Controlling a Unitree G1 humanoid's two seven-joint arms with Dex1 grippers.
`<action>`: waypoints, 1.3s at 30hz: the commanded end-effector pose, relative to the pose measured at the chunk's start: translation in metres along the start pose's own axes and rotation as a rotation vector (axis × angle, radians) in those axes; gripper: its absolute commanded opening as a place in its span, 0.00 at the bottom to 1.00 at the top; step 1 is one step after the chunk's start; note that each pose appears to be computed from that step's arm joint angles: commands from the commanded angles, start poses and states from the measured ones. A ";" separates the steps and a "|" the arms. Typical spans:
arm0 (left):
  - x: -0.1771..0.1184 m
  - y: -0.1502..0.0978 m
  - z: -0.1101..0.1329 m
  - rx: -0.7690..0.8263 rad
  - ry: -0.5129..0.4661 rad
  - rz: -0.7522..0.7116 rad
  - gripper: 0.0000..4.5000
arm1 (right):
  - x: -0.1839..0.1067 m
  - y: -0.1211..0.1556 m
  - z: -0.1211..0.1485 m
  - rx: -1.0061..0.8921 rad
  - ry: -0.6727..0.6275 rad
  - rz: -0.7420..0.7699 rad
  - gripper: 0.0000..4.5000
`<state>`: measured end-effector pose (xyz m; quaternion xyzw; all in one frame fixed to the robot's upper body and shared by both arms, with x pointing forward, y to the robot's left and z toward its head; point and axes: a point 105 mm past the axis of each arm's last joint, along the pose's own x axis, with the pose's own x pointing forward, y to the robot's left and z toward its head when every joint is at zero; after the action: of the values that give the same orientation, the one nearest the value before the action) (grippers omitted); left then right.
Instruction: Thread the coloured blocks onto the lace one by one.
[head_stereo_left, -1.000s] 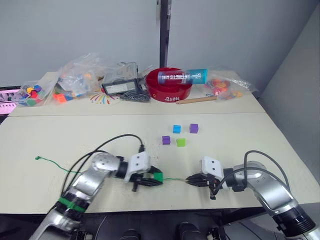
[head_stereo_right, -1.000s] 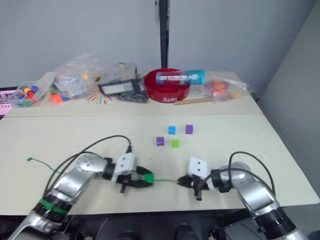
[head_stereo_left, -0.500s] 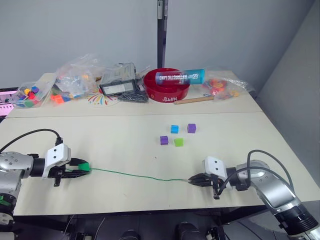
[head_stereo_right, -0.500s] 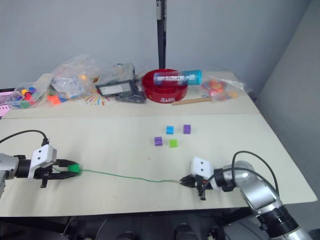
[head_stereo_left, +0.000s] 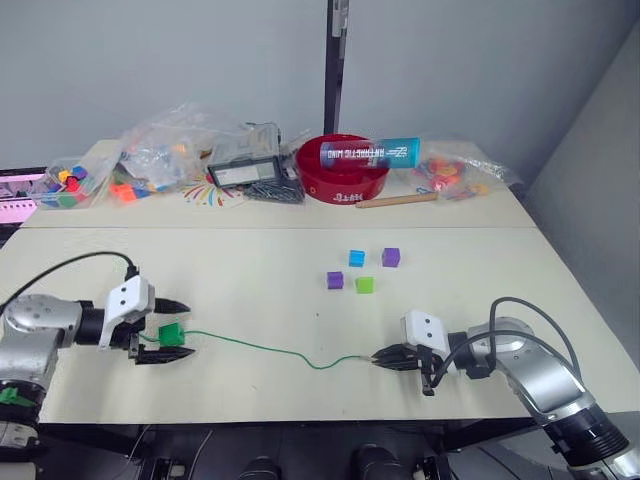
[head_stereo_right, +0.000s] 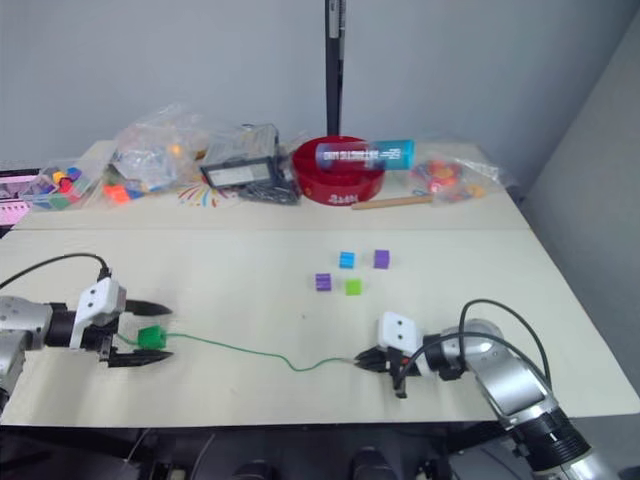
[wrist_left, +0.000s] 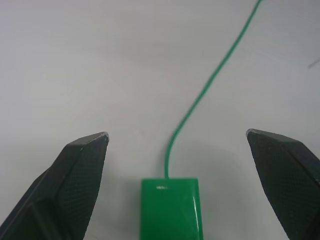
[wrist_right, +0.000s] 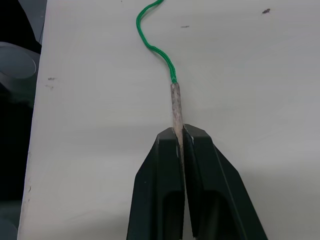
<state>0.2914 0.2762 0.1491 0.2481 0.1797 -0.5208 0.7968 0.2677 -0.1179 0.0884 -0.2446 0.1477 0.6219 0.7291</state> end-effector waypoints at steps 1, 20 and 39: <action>-0.005 -0.004 0.030 0.026 -0.024 -0.048 0.99 | 0.004 0.001 0.017 -0.033 -0.041 0.009 0.00; 0.151 -0.085 0.075 0.145 -0.264 -0.278 0.99 | 0.046 0.003 0.039 -0.043 -0.019 -0.008 0.00; 0.175 -0.089 0.070 0.152 -0.252 -0.282 0.14 | 0.045 0.000 0.045 -0.041 -0.026 -0.027 0.00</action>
<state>0.2798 0.0787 0.0856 0.2012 0.0875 -0.6632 0.7156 0.2731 -0.0607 0.0904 -0.2473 0.1474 0.6140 0.7349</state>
